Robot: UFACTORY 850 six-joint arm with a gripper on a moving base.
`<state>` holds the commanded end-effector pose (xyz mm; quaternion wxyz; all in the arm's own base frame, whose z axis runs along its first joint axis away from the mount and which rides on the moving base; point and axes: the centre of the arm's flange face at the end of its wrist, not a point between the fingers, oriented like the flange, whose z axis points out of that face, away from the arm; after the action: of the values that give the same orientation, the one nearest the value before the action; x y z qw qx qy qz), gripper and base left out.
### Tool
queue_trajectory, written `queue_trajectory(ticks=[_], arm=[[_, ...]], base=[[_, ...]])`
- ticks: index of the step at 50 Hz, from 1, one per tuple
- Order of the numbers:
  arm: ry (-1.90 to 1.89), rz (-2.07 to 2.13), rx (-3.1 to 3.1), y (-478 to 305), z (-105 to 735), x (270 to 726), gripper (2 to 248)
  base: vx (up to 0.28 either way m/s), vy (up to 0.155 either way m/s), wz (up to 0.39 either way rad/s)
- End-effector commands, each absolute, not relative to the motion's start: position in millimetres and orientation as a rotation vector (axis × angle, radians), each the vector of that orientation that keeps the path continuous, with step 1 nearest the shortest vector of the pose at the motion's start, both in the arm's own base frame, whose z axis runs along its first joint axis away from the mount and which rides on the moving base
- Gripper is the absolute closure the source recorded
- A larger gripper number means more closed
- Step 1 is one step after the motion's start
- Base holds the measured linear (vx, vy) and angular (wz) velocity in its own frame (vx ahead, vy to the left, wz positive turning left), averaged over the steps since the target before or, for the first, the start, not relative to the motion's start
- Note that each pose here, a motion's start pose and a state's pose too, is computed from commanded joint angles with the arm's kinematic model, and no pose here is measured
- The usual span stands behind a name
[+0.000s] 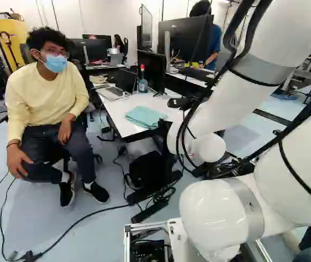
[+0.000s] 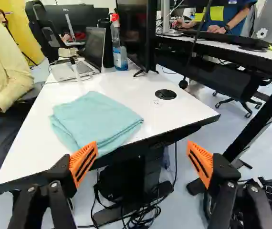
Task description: Clean the table with the green towel
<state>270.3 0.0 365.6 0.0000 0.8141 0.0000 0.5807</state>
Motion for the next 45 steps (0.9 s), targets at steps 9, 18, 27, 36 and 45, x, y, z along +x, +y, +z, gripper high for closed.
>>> queue_trajectory(ticks=[9,18,27,36,45], arm=[[0.000,1.824,2.558,0.0,365.6,270.3,3],[0.000,1.824,2.558,0.0,365.6,270.3,3],[0.000,1.824,2.558,0.0,365.6,270.3,3],[0.000,1.824,2.558,0.0,365.6,270.3,3],[0.000,1.824,2.558,0.0,365.6,270.3,3]], base=[[0.000,0.000,0.000],[0.000,0.000,0.000],[0.000,0.000,0.000],[0.000,0.000,0.000],[0.000,0.000,0.000]])
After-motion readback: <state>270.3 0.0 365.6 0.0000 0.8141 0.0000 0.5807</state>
